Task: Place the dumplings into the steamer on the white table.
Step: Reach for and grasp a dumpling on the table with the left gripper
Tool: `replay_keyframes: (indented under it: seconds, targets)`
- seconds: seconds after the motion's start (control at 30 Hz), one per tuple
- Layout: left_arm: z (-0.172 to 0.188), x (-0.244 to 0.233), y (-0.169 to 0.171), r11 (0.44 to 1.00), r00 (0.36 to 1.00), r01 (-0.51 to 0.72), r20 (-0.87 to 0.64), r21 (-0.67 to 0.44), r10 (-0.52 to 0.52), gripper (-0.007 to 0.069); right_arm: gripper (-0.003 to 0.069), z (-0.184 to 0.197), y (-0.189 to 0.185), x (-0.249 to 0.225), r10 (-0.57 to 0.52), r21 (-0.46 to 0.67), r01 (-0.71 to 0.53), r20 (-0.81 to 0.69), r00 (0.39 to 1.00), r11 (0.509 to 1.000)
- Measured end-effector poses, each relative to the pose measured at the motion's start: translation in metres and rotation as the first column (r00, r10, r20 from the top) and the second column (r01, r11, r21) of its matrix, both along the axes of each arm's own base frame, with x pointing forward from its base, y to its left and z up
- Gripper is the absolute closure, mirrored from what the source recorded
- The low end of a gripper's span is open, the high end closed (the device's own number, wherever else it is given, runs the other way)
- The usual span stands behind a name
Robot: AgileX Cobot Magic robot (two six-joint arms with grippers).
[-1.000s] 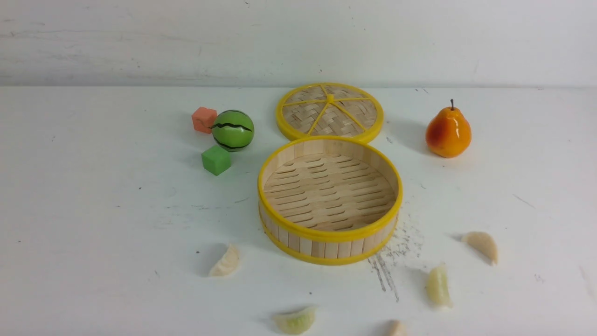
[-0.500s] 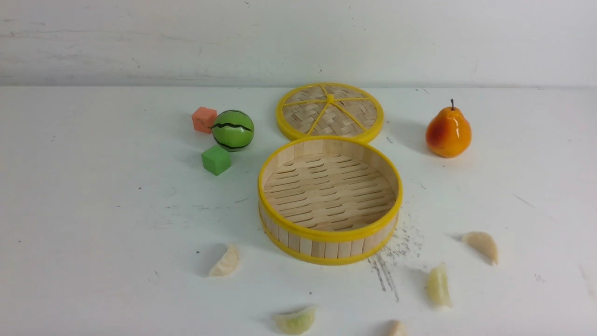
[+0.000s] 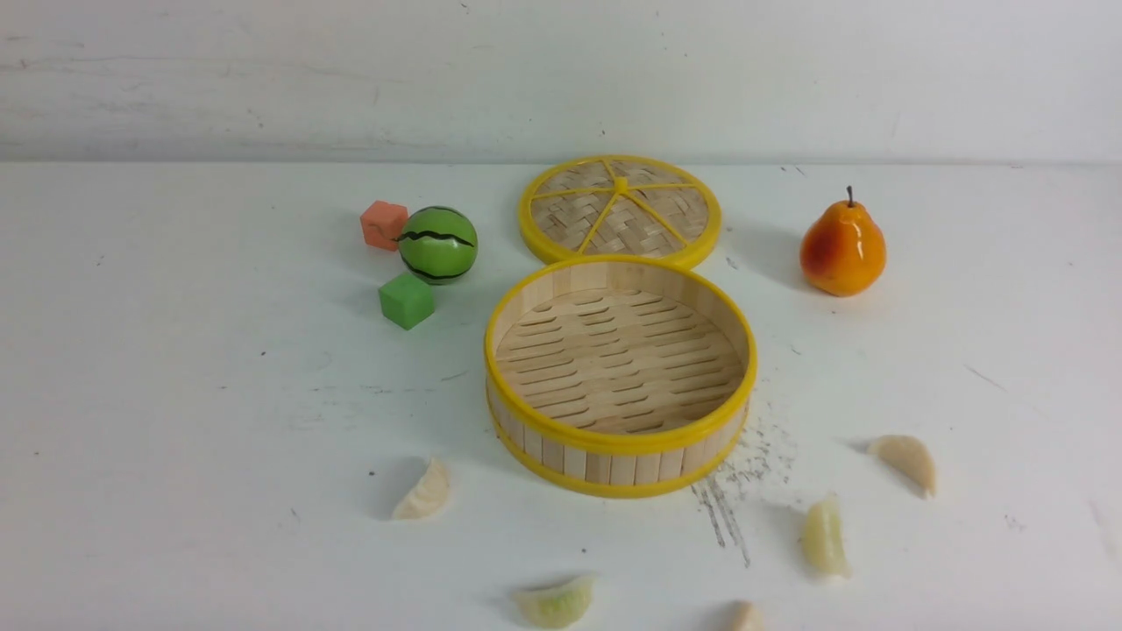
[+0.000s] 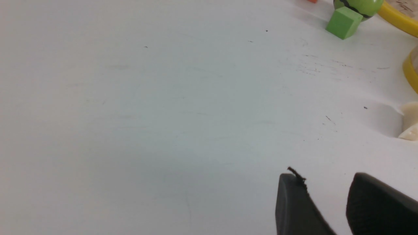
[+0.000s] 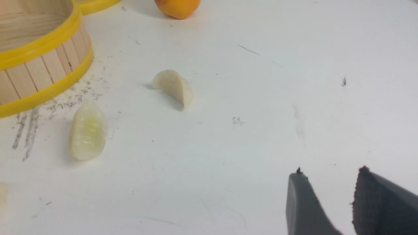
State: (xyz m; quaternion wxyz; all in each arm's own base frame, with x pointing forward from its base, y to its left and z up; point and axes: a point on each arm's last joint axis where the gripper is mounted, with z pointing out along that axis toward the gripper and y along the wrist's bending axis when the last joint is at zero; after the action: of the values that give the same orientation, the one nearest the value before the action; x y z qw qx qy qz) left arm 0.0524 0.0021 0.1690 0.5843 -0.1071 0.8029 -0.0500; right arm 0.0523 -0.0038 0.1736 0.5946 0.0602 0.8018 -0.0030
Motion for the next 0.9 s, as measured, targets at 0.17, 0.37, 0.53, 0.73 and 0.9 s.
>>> replay_keyframes:
  seconds: [0.17, 0.37, 0.53, 0.73, 0.9]
  targets:
    - [0.000, 0.000, 0.000, 1.000, 1.000, 0.000, 0.000, 0.000, 0.000, 0.0389, 0.0419, 0.000, 0.002, 0.000, 0.004, 0.053, -0.004, 0.005, 1.000, 0.999]
    - [0.000, 0.000, 0.000, 1.000, 1.000, 0.000, 0.000, 0.000, 0.000, 0.0389, 0.0419, 0.000, 0.003, 0.000, 0.006, 0.078, -0.007, 0.007, 1.000, 0.997]
    - [0.000, 0.000, 0.000, 1.000, 1.000, 0.000, 0.001, 0.000, 0.000, 0.0388, 0.0419, 0.000, 0.003, 0.000, 0.007, 0.090, -0.008, 0.009, 1.000, 0.996]
    - [0.006, 0.002, 0.001, 0.999, 0.998, -0.005, 0.070, 0.042, 0.002, 0.0388, 0.0419, 0.001, 0.007, 0.000, 0.016, 0.221, -0.020, 0.018, 1.000, 0.975]
    - [0.013, 0.003, 0.000, 1.000, 0.990, -0.002, 0.143, -0.028, 0.006, 0.0388, 0.0419, 0.001, 0.013, 0.000, 0.030, 0.371, -0.037, 0.024, 0.999, 0.928]
